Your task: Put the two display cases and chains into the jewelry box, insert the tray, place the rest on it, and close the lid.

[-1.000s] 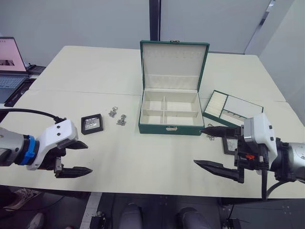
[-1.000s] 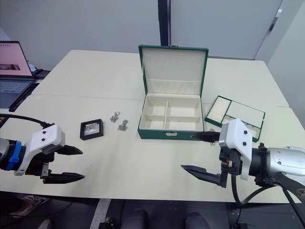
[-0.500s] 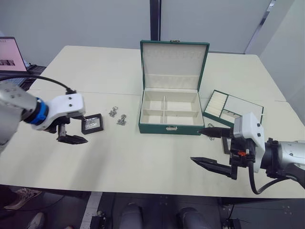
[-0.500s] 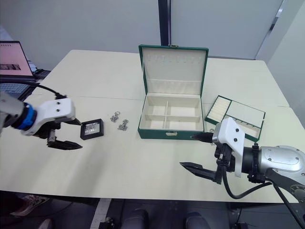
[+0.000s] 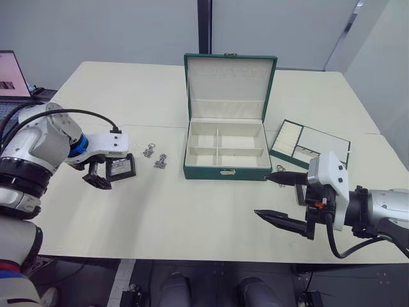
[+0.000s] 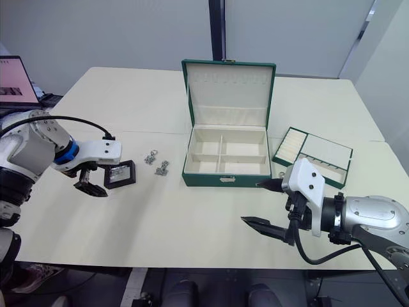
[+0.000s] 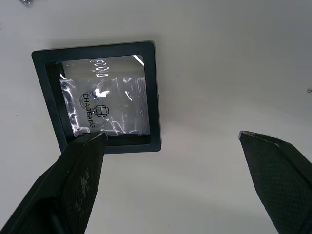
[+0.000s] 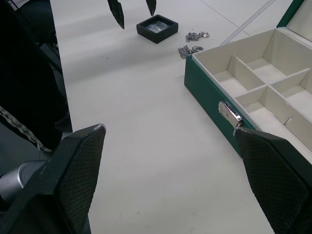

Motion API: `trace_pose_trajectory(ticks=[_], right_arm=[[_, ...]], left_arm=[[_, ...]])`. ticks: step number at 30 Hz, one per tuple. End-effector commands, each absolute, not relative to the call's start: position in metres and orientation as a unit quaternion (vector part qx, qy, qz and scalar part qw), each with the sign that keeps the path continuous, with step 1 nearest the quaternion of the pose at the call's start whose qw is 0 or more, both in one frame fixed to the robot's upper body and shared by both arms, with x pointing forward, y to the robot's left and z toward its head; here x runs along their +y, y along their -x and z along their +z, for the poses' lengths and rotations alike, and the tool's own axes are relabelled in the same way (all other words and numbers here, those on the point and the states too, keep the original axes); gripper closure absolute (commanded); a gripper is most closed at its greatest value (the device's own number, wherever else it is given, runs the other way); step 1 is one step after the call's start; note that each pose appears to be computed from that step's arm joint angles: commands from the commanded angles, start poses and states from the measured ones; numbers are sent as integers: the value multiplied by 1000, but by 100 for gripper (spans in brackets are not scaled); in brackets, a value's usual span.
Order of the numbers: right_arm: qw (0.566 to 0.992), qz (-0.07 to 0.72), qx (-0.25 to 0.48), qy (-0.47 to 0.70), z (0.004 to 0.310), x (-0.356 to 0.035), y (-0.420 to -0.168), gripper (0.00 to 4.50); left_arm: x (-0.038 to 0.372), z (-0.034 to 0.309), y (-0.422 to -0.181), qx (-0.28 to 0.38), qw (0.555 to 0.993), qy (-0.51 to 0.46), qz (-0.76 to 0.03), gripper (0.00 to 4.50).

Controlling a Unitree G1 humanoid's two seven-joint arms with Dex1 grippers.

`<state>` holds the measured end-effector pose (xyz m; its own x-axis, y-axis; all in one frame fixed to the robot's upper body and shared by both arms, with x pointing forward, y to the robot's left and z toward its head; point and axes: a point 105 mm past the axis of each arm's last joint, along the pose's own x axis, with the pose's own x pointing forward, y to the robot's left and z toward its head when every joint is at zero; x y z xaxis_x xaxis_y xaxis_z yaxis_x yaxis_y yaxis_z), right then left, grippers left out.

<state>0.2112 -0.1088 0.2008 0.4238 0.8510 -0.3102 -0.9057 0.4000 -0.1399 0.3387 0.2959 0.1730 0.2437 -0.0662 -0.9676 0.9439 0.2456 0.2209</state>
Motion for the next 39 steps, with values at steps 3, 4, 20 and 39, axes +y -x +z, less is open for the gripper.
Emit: trace_pose_trajectory(ticks=[3, 4, 20, 39], right_arm=[[832, 525, 82, 157, 206, -109, -210, 2], [832, 525, 82, 157, 206, -109, -210, 2], [830, 532, 70, 153, 208, -111, -206, 2], [829, 538, 43, 145, 217, -106, -205, 0]], left_arm=[[296, 180, -342, 459, 640, -474, -395, 0], [296, 179, -343, 458, 640, -474, -396, 0], [287, 171, -348, 455, 650, -463, -395, 0], [284, 167, -346, 466, 649, -453, -396, 86]])
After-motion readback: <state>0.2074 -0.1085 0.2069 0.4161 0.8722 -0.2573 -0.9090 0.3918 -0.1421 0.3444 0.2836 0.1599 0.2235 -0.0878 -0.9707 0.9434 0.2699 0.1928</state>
